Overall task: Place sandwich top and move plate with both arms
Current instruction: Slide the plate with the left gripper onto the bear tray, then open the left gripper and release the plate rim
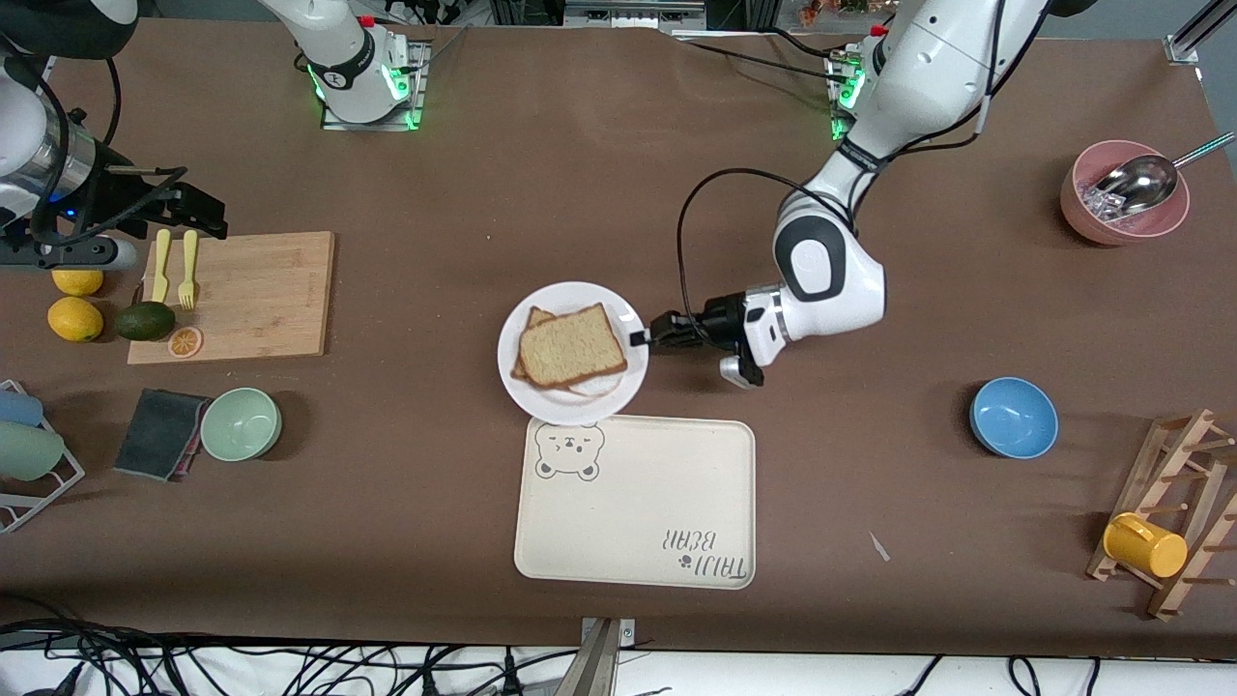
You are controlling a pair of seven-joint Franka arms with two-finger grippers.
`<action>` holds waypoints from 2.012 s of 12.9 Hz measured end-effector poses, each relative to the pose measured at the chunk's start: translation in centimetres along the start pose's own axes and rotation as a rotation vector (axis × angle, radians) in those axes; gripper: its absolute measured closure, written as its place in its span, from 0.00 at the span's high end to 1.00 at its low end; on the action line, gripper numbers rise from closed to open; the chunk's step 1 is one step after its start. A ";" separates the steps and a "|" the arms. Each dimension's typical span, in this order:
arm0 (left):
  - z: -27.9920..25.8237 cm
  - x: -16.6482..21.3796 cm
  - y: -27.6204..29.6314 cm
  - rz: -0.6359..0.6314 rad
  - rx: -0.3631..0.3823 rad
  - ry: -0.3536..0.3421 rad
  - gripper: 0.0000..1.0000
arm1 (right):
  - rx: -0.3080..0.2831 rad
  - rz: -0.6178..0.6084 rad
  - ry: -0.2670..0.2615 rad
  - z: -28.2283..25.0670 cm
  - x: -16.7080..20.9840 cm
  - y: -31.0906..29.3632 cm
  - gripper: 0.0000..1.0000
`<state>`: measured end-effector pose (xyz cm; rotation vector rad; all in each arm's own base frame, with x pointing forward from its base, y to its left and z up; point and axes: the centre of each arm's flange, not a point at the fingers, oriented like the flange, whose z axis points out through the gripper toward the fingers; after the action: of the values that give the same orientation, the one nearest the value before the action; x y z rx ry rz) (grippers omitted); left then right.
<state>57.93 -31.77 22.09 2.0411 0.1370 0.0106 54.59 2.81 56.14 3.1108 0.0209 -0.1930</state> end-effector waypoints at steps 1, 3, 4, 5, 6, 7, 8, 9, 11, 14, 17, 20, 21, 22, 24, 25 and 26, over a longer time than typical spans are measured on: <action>-0.9 1.7 0.3 -0.009 0.022 0.009 0.04 | 0.000 0.000 0.000 0.0 0.0 0.0 1.00; -2.4 4.4 -0.3 -0.034 0.029 0.046 0.04 | 0.000 0.000 0.000 0.0 0.0 0.0 1.00; -3.3 5.8 -0.8 -0.043 0.026 0.072 0.04 | 0.000 0.000 0.000 0.0 0.0 0.0 1.00; -4.6 7.4 -1.3 -0.060 0.017 0.101 0.04 | 0.000 0.000 0.000 0.0 0.0 0.0 1.00; -5.6 8.7 -1.5 -0.073 0.008 0.123 0.04 | 0.000 0.000 0.000 0.0 0.0 0.0 1.00; -6.3 9.7 -1.9 -0.079 0.012 0.131 0.04 | 0.000 0.000 0.000 0.0 0.0 0.0 1.00; -6.5 10.4 -2.7 -0.079 0.025 0.131 0.04 | 0.000 0.000 0.000 0.0 0.0 0.0 1.00; -6.3 11.1 -3.7 -0.080 0.031 0.133 0.04 | 0.000 0.001 0.000 0.0 0.0 0.0 1.00; -5.0 12.4 -5.5 -0.089 0.025 0.136 0.04 | 0.000 0.001 0.000 0.0 0.0 0.0 1.00; -3.4 14.1 -7.1 -0.106 0.004 0.147 0.04 | 0.000 0.001 0.000 0.0 0.0 0.0 1.00; -1.9 14.5 -8.2 -0.122 -0.001 0.144 0.04 | 0.000 0.003 -0.001 0.0 0.0 0.2 1.00; -0.9 14.2 -9.5 -0.134 0.009 0.131 0.04 | 0.001 0.005 -0.001 0.0 0.0 0.3 1.00; -0.6 14.0 -9.6 -0.134 0.011 0.128 0.04 | 0.001 0.005 -0.001 0.0 0.0 0.3 1.00; -0.5 14.0 -9.7 -0.134 0.013 0.127 0.04 | 0.001 0.006 -0.001 0.0 0.0 0.3 1.00; -0.5 14.0 -10.0 -0.131 0.022 0.123 0.11 | 0.001 0.006 -0.001 0.1 0.0 0.3 1.00; -0.5 14.0 -10.0 -0.117 0.035 0.117 0.22 | 0.001 0.006 -0.001 0.1 0.0 0.3 1.00; -0.7 14.1 -10.1 -0.102 0.050 0.111 0.30 | 0.001 0.006 -0.001 0.1 0.0 0.3 1.00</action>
<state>70.92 -25.21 12.74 2.0813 0.3136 0.0571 54.62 2.48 56.09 3.1110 0.0117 -0.1949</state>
